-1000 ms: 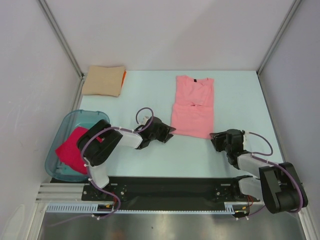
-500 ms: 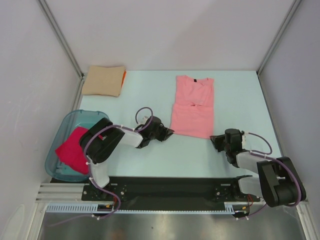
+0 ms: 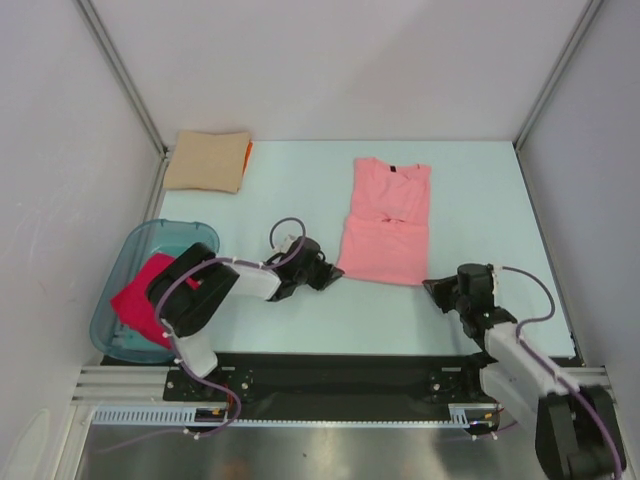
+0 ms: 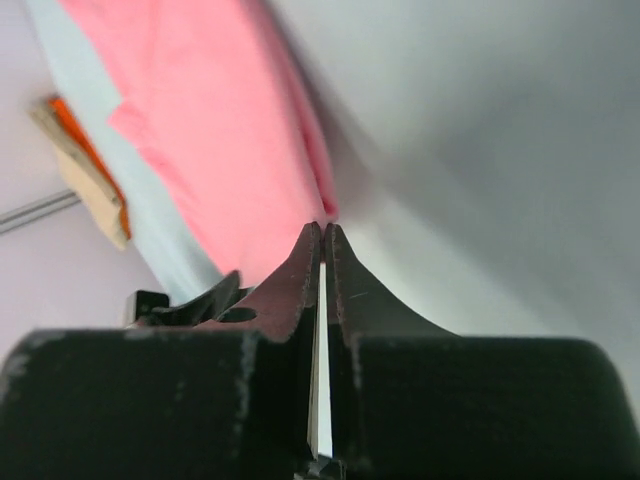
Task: Fold and stack the t-shirts
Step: Fold the tshirt
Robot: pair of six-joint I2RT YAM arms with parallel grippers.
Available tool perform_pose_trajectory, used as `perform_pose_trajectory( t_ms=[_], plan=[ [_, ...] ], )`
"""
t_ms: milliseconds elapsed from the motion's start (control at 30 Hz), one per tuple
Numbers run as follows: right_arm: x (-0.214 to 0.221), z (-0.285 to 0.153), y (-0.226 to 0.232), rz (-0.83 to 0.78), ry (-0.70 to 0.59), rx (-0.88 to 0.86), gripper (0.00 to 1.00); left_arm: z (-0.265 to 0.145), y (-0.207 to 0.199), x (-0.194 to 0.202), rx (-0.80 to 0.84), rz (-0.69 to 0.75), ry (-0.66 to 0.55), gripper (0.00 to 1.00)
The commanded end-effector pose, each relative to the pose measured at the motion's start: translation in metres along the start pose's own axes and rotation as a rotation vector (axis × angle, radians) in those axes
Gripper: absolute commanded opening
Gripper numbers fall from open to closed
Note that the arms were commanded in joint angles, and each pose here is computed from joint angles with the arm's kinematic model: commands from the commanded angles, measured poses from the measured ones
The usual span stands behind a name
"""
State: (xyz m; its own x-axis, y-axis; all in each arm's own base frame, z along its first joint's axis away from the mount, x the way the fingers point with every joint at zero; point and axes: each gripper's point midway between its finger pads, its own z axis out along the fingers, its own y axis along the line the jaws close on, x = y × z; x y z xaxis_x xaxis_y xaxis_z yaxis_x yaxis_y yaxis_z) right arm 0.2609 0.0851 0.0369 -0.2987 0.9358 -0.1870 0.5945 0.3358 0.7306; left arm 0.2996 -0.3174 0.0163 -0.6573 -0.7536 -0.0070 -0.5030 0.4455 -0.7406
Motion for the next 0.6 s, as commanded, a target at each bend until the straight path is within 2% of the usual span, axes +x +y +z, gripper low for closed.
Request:
perform_pose_trajectory(
  t_ms=[0, 100, 333, 567],
  plan=[
    [0.002, -0.026, -0.034, -0.052, -0.004, 0.1, 0.0, -0.025, 0.016, 0.008, -0.051, 0.06, -0.014, 0.0],
    [0.0, -0.045, -0.027, -0.082, -0.01, 0.056, 0.0, -0.043, 0.013, 0.018, -0.035, 0.078, -0.022, 0.0],
    [0.012, -0.072, -0.04, -0.094, 0.053, 0.069, 0.0, -0.081, 0.024, 0.05, -0.007, 0.099, 0.002, 0.0],
    [0.017, -0.094, -0.04, -0.102, 0.076, 0.033, 0.0, -0.105, 0.029, 0.064, -0.001, 0.118, -0.008, 0.0]
  ],
)
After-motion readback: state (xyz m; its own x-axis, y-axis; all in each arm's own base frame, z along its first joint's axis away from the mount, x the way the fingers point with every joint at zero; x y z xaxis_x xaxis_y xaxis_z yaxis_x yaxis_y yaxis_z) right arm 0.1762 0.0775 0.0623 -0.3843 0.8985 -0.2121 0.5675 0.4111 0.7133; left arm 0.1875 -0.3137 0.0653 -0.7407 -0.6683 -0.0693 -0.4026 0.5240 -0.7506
